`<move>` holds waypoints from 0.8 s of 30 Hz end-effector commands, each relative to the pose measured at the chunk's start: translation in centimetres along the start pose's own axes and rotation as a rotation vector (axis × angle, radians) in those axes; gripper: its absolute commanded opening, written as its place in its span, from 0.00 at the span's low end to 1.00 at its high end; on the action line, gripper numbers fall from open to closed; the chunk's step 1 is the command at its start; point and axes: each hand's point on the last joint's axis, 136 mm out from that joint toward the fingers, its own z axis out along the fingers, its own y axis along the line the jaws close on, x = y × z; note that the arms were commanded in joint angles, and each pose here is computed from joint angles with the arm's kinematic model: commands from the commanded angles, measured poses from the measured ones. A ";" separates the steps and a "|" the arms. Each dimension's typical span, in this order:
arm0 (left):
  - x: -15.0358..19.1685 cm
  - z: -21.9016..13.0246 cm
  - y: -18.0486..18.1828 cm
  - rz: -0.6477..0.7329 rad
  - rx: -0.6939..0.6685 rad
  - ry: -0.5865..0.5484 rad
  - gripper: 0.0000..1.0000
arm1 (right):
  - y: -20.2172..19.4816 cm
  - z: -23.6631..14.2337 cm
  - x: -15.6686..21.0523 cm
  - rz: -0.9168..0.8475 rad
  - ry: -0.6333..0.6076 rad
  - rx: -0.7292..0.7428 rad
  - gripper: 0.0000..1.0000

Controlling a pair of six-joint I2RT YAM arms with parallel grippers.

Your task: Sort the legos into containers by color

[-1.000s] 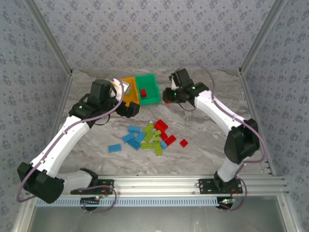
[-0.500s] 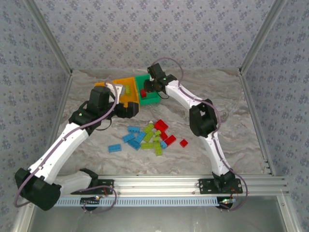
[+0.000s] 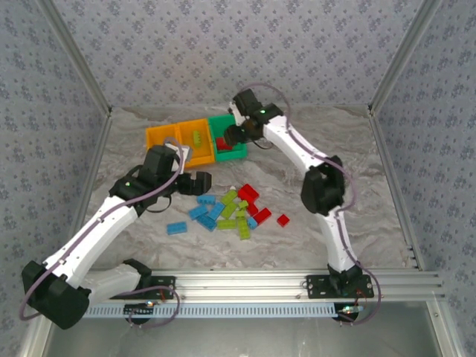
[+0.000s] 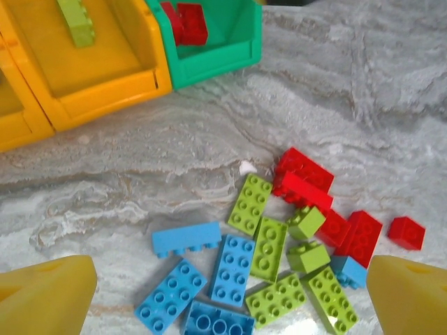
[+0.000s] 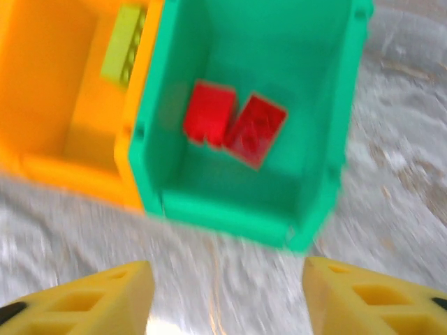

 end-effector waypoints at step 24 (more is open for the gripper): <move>7.8 14.0 4.6 -0.029 -0.257 0.442 0.92 | -0.4 -18.0 15.2 0.335 0.022 -0.190 1.00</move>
